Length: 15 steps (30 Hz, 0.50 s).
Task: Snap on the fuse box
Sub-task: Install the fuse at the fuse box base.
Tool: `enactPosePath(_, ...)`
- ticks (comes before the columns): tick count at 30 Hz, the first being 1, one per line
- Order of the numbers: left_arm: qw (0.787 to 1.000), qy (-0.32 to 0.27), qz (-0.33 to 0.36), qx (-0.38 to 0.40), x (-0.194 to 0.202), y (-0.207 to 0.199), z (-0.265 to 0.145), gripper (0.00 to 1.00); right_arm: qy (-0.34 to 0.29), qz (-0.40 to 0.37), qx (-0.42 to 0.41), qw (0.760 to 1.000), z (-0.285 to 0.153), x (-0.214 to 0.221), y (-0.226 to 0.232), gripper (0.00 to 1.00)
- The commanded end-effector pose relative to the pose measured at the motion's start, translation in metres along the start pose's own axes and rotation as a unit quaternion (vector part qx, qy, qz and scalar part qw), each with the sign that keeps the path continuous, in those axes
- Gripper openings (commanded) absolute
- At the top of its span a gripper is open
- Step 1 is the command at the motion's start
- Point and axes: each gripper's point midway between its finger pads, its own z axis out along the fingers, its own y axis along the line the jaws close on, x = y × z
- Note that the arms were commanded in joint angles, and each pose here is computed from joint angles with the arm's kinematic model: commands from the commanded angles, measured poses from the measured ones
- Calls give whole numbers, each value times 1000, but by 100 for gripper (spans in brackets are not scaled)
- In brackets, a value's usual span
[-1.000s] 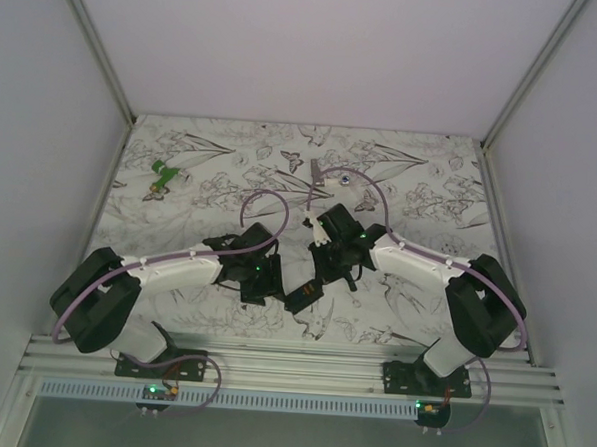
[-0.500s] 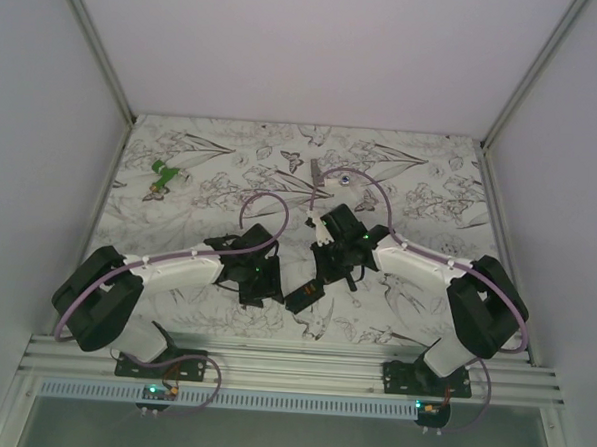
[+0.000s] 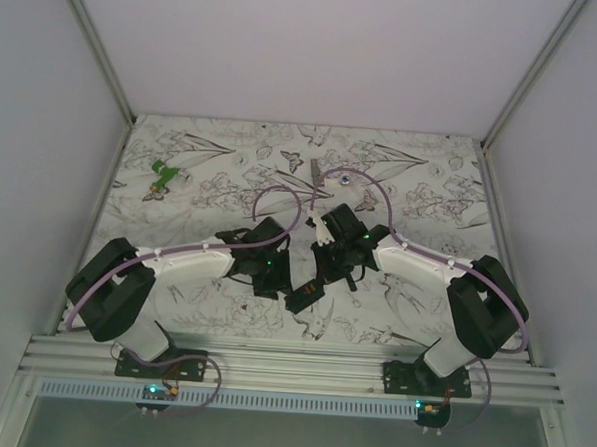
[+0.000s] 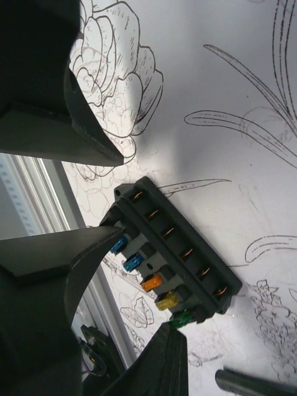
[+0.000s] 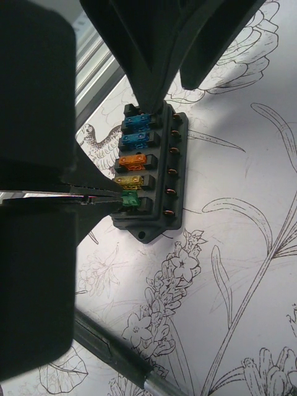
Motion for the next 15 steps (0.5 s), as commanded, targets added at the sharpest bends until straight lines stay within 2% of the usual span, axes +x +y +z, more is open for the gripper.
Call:
enactPosePath(1, 1000, 22, -4, -15, 10, 7, 5, 44, 80, 7, 60, 995, 8, 48, -32, 0)
enactPosePath(7, 1000, 16, -6, -17, 10, 10, 3, 41, 80, 5, 61, 995, 8, 47, -32, 0)
enactPosePath(11, 999, 25, -10, -22, 13, 12, 7, 34, 85, 4, 66, 994, 8, 51, -35, 0)
enactPosePath(15, 999, 24, -17, -29, 14, 16, 7, 32, 96, 3, 83, 992, 6, 58, -43, 0)
